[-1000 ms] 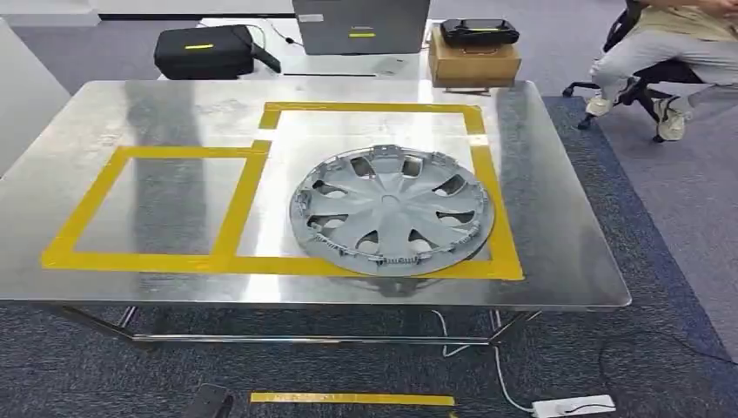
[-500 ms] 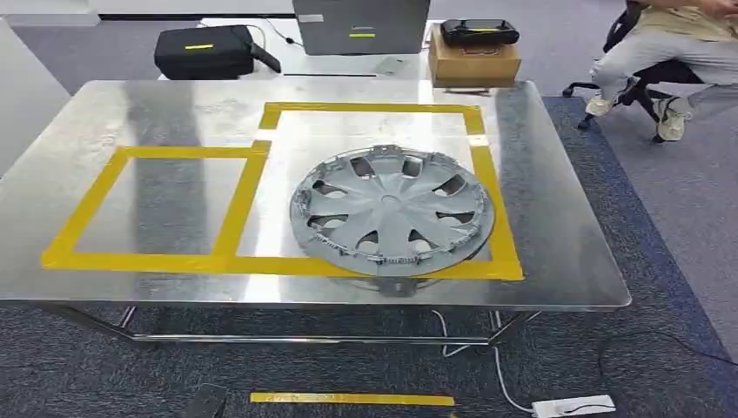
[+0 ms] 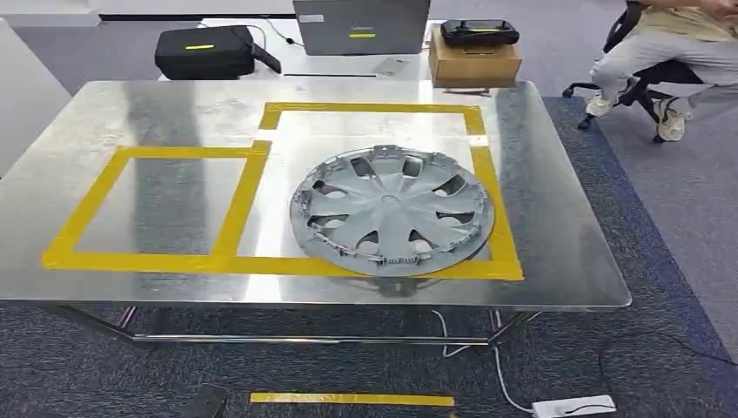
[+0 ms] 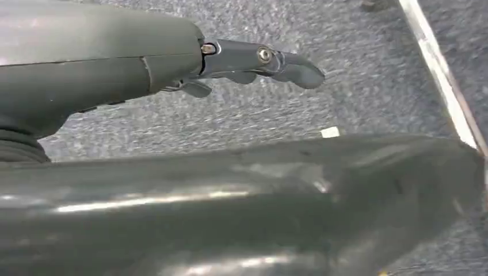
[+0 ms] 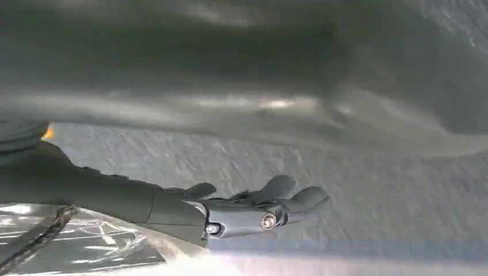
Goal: Take the parts from the cabinet and place them on the table.
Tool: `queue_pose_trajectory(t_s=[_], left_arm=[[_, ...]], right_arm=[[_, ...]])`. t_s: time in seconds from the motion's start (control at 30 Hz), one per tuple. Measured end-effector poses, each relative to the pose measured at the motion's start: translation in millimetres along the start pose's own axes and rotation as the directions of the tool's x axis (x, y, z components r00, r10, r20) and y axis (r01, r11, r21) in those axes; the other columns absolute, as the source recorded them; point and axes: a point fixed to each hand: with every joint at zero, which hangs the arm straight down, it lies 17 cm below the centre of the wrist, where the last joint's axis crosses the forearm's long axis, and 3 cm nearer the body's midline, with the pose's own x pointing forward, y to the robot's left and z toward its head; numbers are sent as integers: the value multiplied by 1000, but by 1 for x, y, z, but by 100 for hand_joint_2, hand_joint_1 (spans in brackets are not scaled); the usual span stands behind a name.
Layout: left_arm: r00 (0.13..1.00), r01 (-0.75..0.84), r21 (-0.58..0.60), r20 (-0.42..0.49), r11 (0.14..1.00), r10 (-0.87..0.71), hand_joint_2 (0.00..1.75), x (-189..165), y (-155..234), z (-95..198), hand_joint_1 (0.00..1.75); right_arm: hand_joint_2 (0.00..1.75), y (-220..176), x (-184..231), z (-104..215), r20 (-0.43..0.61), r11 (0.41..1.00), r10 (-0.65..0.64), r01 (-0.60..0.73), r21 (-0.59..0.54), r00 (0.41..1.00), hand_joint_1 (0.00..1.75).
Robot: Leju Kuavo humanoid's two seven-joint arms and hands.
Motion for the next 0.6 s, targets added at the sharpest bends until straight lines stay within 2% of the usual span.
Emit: queue_pose_trajectory(t_s=[0.17, 0.6], left_arm=[[998, 17, -28, -55, 999, -18, 0, -9, -5, 1, 0], [993, 4, -42, -115, 999, -9, 0, -19, -9, 3, 0]], right_arm=[[0, 27, 1, 7, 1, 991, 26, -26, 130, 1000, 0], [0, 34, 7, 6, 40, 980, 88, -94, 177, 995, 0]])
